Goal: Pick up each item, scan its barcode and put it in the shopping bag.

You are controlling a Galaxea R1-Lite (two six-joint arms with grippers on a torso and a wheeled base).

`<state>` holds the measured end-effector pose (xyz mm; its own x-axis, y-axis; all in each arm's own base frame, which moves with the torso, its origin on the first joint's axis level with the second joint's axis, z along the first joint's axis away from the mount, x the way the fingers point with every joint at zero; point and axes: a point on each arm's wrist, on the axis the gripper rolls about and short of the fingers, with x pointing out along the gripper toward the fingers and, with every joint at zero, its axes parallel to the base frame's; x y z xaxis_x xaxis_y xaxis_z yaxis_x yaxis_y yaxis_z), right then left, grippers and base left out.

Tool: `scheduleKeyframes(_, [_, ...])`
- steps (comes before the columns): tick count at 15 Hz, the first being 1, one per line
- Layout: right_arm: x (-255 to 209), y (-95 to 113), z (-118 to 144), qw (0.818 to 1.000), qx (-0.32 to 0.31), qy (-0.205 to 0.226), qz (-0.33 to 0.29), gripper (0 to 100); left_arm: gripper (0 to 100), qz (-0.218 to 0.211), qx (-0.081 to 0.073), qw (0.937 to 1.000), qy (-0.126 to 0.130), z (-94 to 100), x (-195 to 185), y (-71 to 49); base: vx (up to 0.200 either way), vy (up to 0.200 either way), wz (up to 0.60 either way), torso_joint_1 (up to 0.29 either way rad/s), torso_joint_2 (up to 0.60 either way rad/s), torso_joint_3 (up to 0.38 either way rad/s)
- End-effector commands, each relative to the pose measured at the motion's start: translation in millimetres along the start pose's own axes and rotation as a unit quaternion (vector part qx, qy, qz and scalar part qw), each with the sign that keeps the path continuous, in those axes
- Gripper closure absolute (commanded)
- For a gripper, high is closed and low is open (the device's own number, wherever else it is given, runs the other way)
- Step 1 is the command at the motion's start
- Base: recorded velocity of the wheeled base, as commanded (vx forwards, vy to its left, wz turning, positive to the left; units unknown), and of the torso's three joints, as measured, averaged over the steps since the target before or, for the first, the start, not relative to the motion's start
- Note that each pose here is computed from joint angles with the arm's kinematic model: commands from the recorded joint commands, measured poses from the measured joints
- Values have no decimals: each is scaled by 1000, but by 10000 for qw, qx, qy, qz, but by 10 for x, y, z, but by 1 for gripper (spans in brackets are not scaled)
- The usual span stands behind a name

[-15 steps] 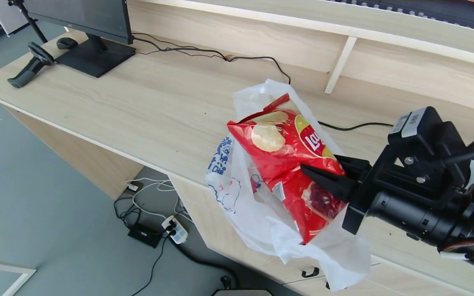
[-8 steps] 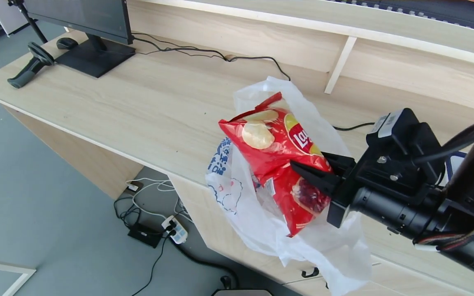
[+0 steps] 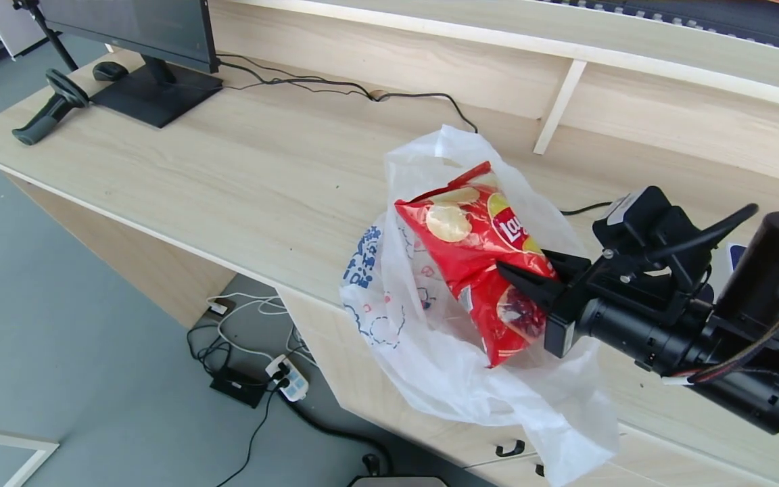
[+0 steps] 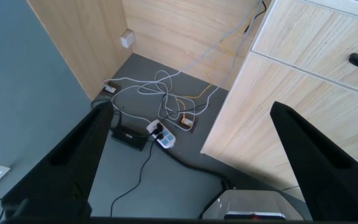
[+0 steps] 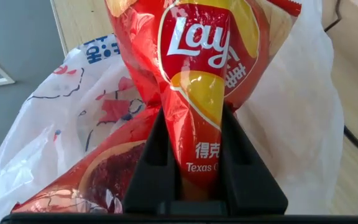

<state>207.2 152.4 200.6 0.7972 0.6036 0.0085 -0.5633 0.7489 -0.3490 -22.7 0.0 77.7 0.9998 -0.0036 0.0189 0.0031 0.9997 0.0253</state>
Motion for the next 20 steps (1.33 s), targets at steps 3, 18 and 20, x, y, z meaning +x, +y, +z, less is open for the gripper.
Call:
scheduleKeyframes(3, [12,-6,-48,10000,-4,85,3,100,0,3,4,10000,-5,1,0,0,0,0,0,0,0,0])
scheduleKeyframes(18, [-191,-22,74,9983,319,-494,-56,0,0,3,4,10000,3,1,1,0,0,0,0,0,0,0])
scheduleKeyframes(20, [-439,63,140,9951,275,-949,44,0,0,3,4,10000,-5,1,0,0,0,0,0,0,0,0])
